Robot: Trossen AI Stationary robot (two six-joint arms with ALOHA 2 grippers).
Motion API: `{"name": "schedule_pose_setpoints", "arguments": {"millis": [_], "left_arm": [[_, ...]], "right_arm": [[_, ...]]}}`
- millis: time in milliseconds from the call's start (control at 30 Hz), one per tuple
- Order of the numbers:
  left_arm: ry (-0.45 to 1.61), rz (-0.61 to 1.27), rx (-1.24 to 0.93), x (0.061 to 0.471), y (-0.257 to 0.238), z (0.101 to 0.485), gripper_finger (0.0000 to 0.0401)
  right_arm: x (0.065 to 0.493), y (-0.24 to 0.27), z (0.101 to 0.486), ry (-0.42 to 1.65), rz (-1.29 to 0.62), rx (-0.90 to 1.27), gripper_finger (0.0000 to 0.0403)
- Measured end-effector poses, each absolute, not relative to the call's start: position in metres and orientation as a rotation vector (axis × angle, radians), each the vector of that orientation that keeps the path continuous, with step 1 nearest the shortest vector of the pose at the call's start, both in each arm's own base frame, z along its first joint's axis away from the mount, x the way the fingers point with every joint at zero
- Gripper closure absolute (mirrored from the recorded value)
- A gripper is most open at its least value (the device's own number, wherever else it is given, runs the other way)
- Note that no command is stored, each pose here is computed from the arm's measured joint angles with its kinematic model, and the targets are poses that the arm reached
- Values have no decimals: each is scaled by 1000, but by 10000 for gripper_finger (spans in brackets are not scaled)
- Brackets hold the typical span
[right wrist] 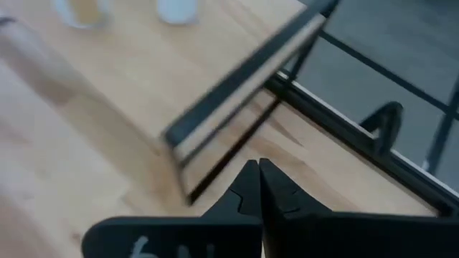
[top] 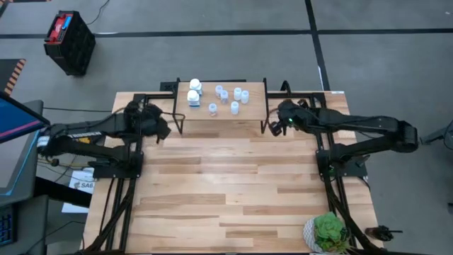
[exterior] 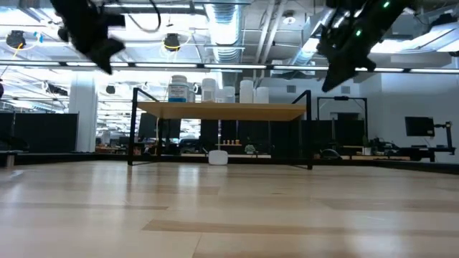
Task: Pick and place medicine bottles onto shelf by color
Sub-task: Move the shelf slightly to the center of the table
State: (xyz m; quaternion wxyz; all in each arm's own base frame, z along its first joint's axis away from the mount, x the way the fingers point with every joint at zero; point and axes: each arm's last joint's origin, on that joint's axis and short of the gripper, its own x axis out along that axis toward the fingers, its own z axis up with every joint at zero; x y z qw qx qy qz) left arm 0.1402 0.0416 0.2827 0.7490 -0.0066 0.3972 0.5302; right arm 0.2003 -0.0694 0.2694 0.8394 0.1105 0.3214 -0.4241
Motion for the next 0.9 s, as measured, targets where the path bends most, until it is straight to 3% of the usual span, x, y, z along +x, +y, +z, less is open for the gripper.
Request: {"name": "schedule_pose_setpoints", "arguments": {"millis": [167, 467, 900], "left_arm": [[1032, 993, -61, 137, 75, 271, 401], [916, 815, -241, 115, 130, 275, 401], [862, 681, -324, 125, 146, 260, 401]], "right_arm": [[201, -91, 262, 721, -965, 235, 396], [195, -112, 261, 731, -879, 301, 396], [216, -130, 237, 781, -802, 362, 400]]}}
